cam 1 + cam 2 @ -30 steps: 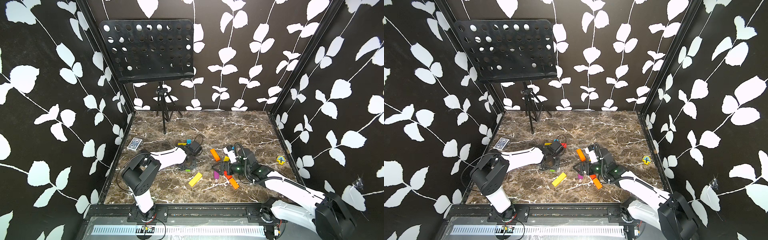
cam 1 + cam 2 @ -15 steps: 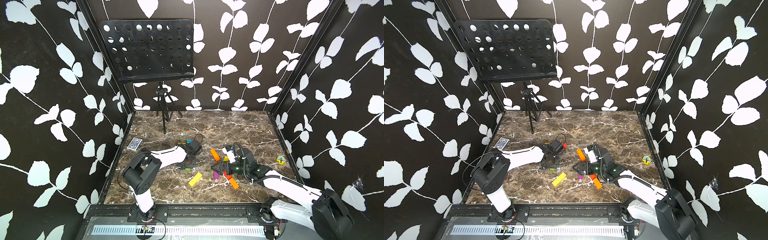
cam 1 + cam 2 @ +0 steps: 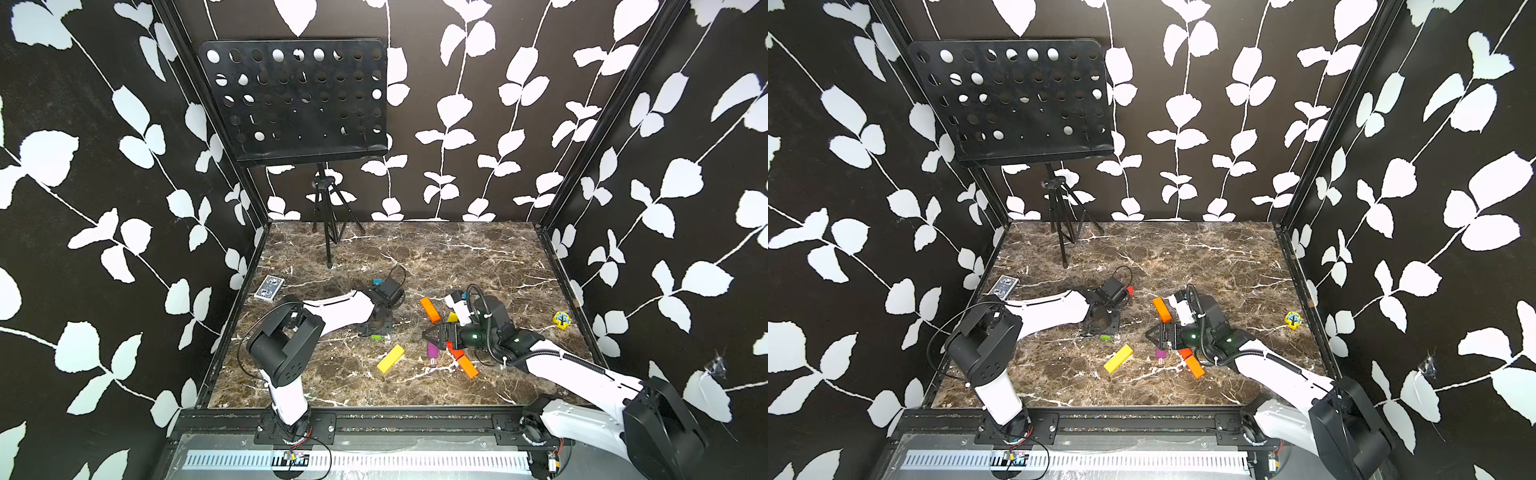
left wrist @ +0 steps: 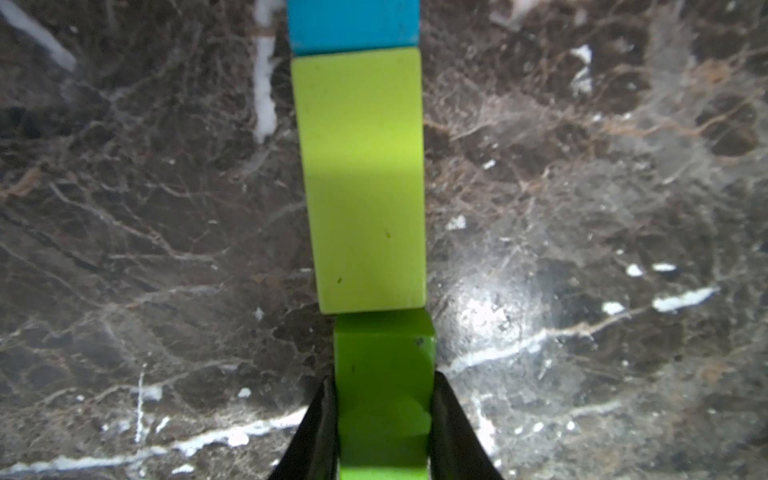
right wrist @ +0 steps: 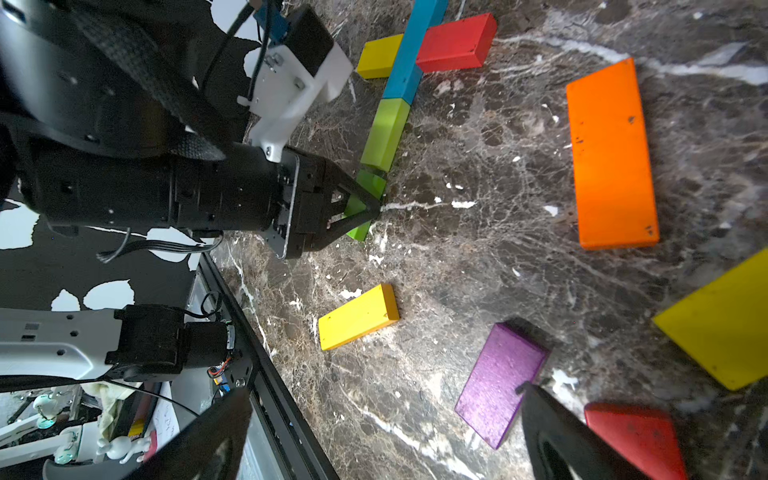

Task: Assemble the letter t with building blocks
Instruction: Assemble the building block at the center of the board.

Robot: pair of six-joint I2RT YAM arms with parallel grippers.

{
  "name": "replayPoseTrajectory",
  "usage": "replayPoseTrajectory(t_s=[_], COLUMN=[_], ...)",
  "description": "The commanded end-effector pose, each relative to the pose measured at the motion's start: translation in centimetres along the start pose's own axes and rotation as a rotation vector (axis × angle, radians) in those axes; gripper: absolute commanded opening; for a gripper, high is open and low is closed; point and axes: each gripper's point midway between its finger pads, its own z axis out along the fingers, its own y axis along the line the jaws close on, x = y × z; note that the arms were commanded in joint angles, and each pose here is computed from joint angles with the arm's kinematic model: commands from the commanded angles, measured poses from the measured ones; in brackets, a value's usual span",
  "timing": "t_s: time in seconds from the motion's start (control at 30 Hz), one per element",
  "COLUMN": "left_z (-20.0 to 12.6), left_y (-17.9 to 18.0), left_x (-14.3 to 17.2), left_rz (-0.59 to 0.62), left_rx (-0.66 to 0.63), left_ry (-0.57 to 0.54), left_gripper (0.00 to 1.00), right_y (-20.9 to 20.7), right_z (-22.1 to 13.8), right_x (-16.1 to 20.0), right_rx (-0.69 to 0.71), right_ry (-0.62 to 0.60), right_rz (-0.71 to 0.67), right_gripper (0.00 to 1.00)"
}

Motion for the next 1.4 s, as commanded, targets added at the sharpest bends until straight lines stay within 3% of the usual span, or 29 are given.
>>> replayPoseTrajectory(t_s=[0.0, 1.0, 1.37], left_z=[0.68, 0.95, 1.16], left_y=[1.0, 1.1, 1.41], left_x=[0.3, 0.04, 0.41], left_rz=[-0.007, -0.006, -0.011], left_rx=[-0.034, -0.049, -0.059], left_ry=[0.025, 0.032, 0.044], left_gripper=[0.18, 0.24, 0.4], right_y=[0.38, 0.14, 0.16], right_z=[0.02, -0.16, -0.14], right_x=[-0.45, 0.03, 0.03], right_rx=[-0.026, -0.029, -0.031], right_ry=[-0.02, -0.026, -0.025], right_rz=[-0.018, -0.007, -0.006], right_gripper=[0.99, 0.99, 0.99])
